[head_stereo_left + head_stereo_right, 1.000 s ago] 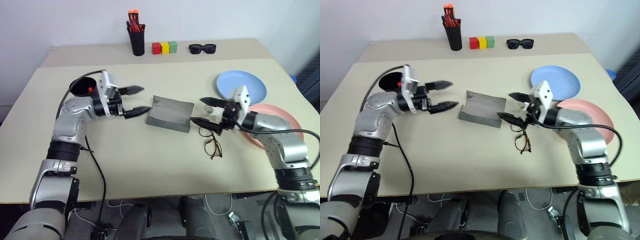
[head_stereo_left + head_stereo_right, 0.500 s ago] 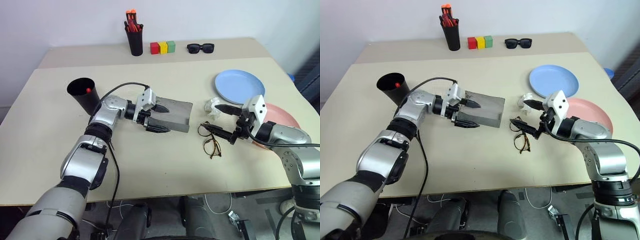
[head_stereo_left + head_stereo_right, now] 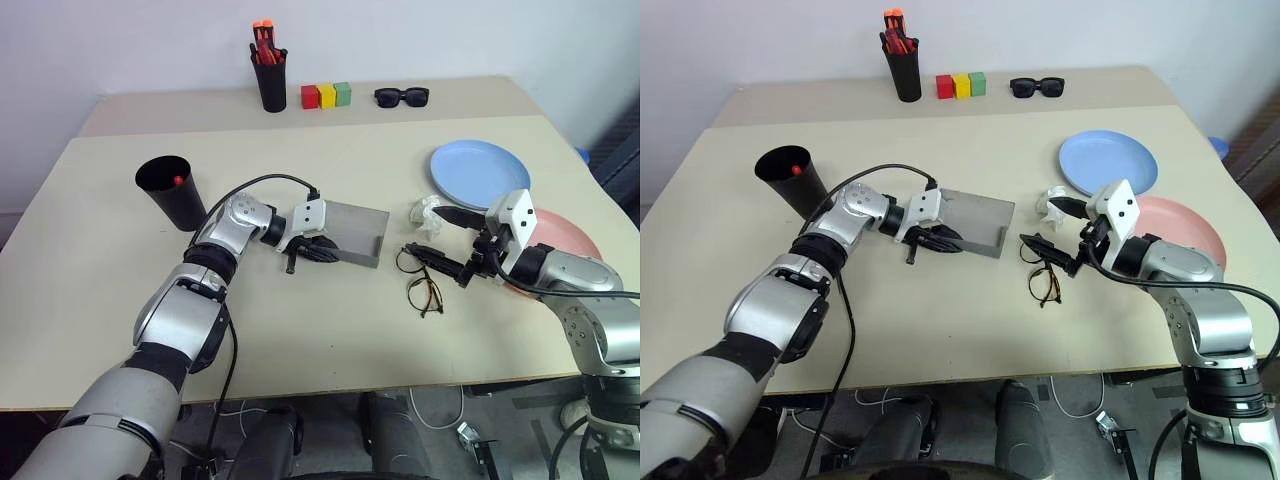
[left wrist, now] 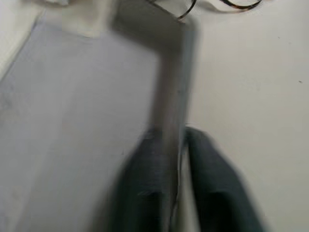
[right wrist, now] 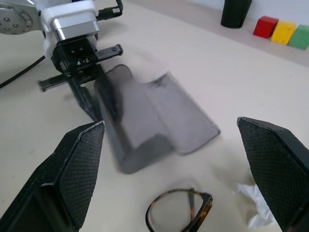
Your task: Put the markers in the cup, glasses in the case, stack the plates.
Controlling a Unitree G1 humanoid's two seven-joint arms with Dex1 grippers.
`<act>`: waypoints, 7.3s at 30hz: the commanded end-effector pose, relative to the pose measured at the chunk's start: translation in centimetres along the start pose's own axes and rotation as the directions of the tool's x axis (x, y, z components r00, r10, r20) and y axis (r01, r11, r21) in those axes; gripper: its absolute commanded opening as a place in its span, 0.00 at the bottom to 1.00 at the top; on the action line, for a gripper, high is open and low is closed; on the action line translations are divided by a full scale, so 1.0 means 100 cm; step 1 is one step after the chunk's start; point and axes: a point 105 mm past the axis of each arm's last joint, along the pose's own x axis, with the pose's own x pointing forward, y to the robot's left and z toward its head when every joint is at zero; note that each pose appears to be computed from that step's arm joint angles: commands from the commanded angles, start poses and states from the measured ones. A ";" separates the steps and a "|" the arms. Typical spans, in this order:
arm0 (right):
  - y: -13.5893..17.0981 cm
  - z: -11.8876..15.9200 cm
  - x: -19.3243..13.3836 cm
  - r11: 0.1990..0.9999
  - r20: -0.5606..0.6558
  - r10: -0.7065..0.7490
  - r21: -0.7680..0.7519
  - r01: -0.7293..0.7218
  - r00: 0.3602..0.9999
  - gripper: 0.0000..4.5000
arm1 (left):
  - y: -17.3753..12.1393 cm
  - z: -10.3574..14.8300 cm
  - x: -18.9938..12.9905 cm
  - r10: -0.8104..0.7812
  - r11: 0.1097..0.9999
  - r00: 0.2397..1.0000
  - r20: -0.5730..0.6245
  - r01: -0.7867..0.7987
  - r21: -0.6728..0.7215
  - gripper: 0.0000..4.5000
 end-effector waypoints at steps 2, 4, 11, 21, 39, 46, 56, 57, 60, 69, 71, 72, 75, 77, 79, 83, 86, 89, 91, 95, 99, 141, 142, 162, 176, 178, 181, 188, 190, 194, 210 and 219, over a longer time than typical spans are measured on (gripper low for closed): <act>0.000 0.011 0.004 0.999 0.039 0.013 -0.044 -0.011 0.999 1.00 | 0.003 -0.012 -0.024 -0.019 0.993 0.995 -0.100 0.007 -0.117 0.01; -0.001 0.011 0.005 0.999 0.041 0.014 -0.044 -0.012 0.999 1.00 | 0.001 -0.007 -0.030 -0.023 0.997 0.997 -0.080 0.017 -0.071 0.01; 0.000 0.010 0.010 0.999 0.046 0.030 -0.043 -0.028 0.998 1.00 | -0.019 -0.008 -0.051 -0.041 0.993 0.996 -0.082 0.032 -0.112 0.01; 0.002 0.009 0.018 0.997 0.048 0.059 -0.047 -0.057 0.997 1.00 | -0.027 -0.016 -0.055 0.048 0.986 0.992 -0.115 -0.065 -0.154 0.13; 0.002 0.005 -0.009 0.964 -0.283 -0.149 0.174 0.203 0.948 1.00 | -0.040 0.034 -0.096 0.168 0.969 0.914 0.369 -0.085 -0.231 0.99; 0.009 -0.013 -0.031 0.931 -0.483 -0.240 0.133 0.341 0.842 1.00 | -0.063 0.022 -0.117 0.239 0.941 0.843 0.482 -0.079 -0.329 0.99; 0.002 -0.035 -0.019 0.816 -0.570 -0.348 0.208 0.540 0.744 1.00 | -0.075 0.026 -0.120 0.294 0.921 0.801 0.521 -0.092 -0.379 0.99; 0.002 -0.035 -0.017 0.812 -0.568 -0.350 0.212 0.544 0.744 1.00 | -0.076 0.024 -0.121 0.298 0.919 0.803 0.515 -0.097 -0.381 0.99; -0.001 -0.035 -0.015 0.797 -0.568 -0.364 0.219 0.562 0.738 1.00 | -0.079 0.022 -0.123 0.309 0.916 0.803 0.509 -0.106 -0.388 0.99; 0.007 -0.050 -0.019 0.828 -0.632 -0.300 0.199 0.524 0.714 0.48 | -0.082 0.022 -0.123 0.328 0.909 0.797 0.508 -0.120 -0.399 1.00; 0.008 -0.050 -0.018 0.828 -0.630 -0.296 0.205 0.521 0.718 0.48 | -0.082 0.021 -0.123 0.330 0.908 0.795 0.509 -0.121 -0.401 1.00; 0.009 -0.050 -0.017 0.831 -0.629 -0.292 0.206 0.517 0.720 0.48 | -0.082 0.021 -0.123 0.330 0.908 0.794 0.510 -0.121 -0.400 1.00; 0.004 -0.042 -0.014 0.823 -0.604 -0.311 0.215 0.526 0.734 0.48 | -0.082 0.021 -0.122 0.334 0.905 0.792 0.511 -0.119 -0.408 1.00; 0.000 -0.039 -0.015 0.819 -0.598 -0.327 0.206 0.535 0.732 0.48 | -0.081 0.021 -0.122 0.338 0.903 0.791 0.511 -0.120 -0.412 1.00; -0.003 -0.036 -0.016 0.812 -0.591 -0.340 0.207 0.545 0.732 0.48 | -0.081 0.020 -0.123 0.341 0.901 0.791 0.508 -0.121 -0.416 1.00; -0.023 -0.019 -0.021 0.786 -0.558 -0.395 0.206 0.583 0.730 0.48 | -0.081 0.019 -0.123 0.344 0.899 0.793 0.503 -0.123 -0.421 1.00; -0.019 -0.013 -0.013 0.815 -0.540 -0.341 0.237 0.528 0.769 0.48 | -0.080 0.017 -0.122 0.340 0.903 0.801 0.493 -0.132 -0.408 1.00; -0.004 -0.017 -0.001 0.835 -0.523 -0.256 0.305 0.459 0.813 0.48 | -0.078 0.019 -0.121 0.343 0.904 0.793 0.503 -0.134 -0.406 1.00; 0.001 -0.023 -0.001 0.834 -0.537 -0.238 0.315 0.454 0.810 0.48 | -0.078 0.020 -0.120 0.340 0.906 0.795 0.503 -0.133 -0.402 1.00; 0.008 -0.029 0.001 0.826 -0.544 -0.207 0.349 0.443 0.813 0.48 | -0.080 0.021 -0.119 0.338 0.906 0.796 0.502 -0.132 -0.402 1.00; 0.016 -0.035 0.003 0.826 -0.554 -0.176 0.367 0.429 0.813 0.48 | -0.080 0.022 -0.119 0.340 0.907 0.797 0.499 -0.137 -0.398 1.00; 0.028 0.071 0.112 0.989 -0.141 0.066 0.140 -0.046 0.988 0.02 | -0.096 0.014 -0.162 0.511 0.814 0.755 0.411 -0.271 -0.513 1.00; 0.028 0.073 0.120 0.992 -0.123 0.077 0.110 -0.064 0.989 0.02 | -0.099 0.014 -0.166 0.526 0.803 0.749 0.403 -0.281 -0.526 1.00; 0.084 0.041 0.179 0.912 -0.065 0.346 -0.210 -0.352 0.936 0.02 | -0.128 0.013 -0.174 0.614 0.739 0.715 0.333 -0.372 -0.563 1.00; 0.084 0.027 0.165 0.878 -0.134 0.399 -0.228 -0.421 0.907 0.02 | -0.119 0.016 -0.167 0.595 0.755 0.723 0.351 -0.354 -0.553 1.00; 0.089 0.020 0.163 0.860 -0.174 0.431 -0.220 -0.461 0.886 0.02 | -0.119 0.017 -0.166 0.592 0.757 0.725 0.351 -0.352 -0.551 1.00; 0.094 0.012 0.164 0.840 -0.208 0.440 -0.249 -0.482 0.874 0.02 | -0.119 0.018 -0.166 0.592 0.759 0.725 0.352 -0.354 -0.547 1.00; 0.101 0.006 0.168 0.825 -0.244 0.474 -0.214 -0.523 0.846 0.02 | -0.120 0.021 -0.165 0.598 0.754 0.722 0.348 -0.360 -0.550 1.00; 0.101 0.008 0.169 0.822 -0.242 0.479 -0.213 -0.528 0.844 0.02 | -0.119 0.022 -0.164 0.600 0.753 0.721 0.346 -0.362 -0.550 1.00; 0.100 0.015 0.171 0.824 -0.220 0.482 -0.213 -0.524 0.848 0.32 | -0.118 0.024 -0.163 0.602 0.752 0.719 0.347 -0.365 -0.549 1.00; 0.039 0.082 0.141 0.952 0.217 0.242 0.134 -0.275 0.946 0.99 | -0.063 0.027 -0.169 0.715 0.691 0.611 0.340 -0.538 -0.483 1.00; 0.042 0.055 0.077 0.959 0.205 0.154 0.205 -0.197 0.967 1.00 | 0.035 0.004 -0.161 0.845 0.522 0.510 0.162 -0.718 -0.460 0.12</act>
